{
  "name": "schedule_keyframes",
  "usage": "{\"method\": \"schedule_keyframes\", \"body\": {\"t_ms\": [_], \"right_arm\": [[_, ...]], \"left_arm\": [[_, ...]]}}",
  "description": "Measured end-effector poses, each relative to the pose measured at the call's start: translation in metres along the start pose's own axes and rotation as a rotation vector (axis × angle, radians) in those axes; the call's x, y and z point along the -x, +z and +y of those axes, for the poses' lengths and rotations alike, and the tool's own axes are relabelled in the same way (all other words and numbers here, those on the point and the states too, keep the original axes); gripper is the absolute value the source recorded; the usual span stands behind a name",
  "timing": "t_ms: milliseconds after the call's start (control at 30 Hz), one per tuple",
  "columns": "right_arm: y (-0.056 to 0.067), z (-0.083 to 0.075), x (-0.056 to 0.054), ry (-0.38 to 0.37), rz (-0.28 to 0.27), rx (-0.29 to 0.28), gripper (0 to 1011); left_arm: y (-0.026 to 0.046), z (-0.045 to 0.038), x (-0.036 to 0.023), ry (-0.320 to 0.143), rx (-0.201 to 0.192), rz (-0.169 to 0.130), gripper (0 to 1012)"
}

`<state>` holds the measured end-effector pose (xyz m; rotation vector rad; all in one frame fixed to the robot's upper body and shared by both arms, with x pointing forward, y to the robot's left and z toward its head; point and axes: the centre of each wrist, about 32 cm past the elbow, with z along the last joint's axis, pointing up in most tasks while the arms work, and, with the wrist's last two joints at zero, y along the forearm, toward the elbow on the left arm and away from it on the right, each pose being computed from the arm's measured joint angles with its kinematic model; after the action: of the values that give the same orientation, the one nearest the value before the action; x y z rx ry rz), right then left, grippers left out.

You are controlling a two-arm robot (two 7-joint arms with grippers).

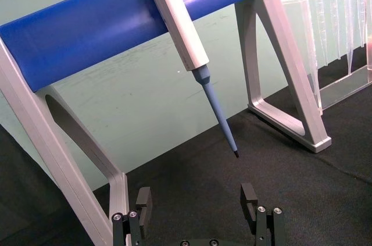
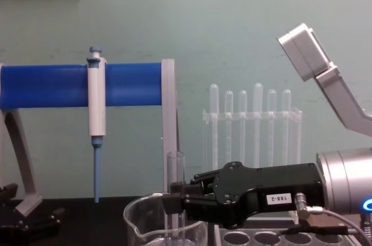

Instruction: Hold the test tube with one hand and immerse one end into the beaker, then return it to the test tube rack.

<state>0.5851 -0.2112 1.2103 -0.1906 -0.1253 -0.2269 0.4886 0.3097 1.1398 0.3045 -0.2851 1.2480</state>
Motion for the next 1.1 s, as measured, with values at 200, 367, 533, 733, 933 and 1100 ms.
{"method": "schedule_keyframes", "body": {"t_ms": [200, 367, 533, 733, 933, 1100], "right_arm": [[0.0000, 0.0000, 0.0000, 0.000, 0.000, 0.000, 238], [0.0000, 0.0000, 0.0000, 0.000, 0.000, 0.000, 238], [0.0000, 0.0000, 0.0000, 0.000, 0.000, 0.000, 238], [0.0000, 0.0000, 0.0000, 0.000, 0.000, 0.000, 238], [0.0000, 0.0000, 0.0000, 0.000, 0.000, 0.000, 237], [0.0000, 0.0000, 0.0000, 0.000, 0.000, 0.000, 238]], "left_arm": [[0.0000, 0.0000, 0.0000, 0.000, 0.000, 0.000, 1000], [0.0000, 0.0000, 0.0000, 0.000, 0.000, 0.000, 1000], [0.0000, 0.0000, 0.0000, 0.000, 0.000, 0.000, 1000], [0.0000, 0.0000, 0.0000, 0.000, 0.000, 0.000, 1000], [0.0000, 0.0000, 0.0000, 0.000, 0.000, 0.000, 1000], [0.0000, 0.0000, 0.0000, 0.000, 0.000, 0.000, 1000]]}}
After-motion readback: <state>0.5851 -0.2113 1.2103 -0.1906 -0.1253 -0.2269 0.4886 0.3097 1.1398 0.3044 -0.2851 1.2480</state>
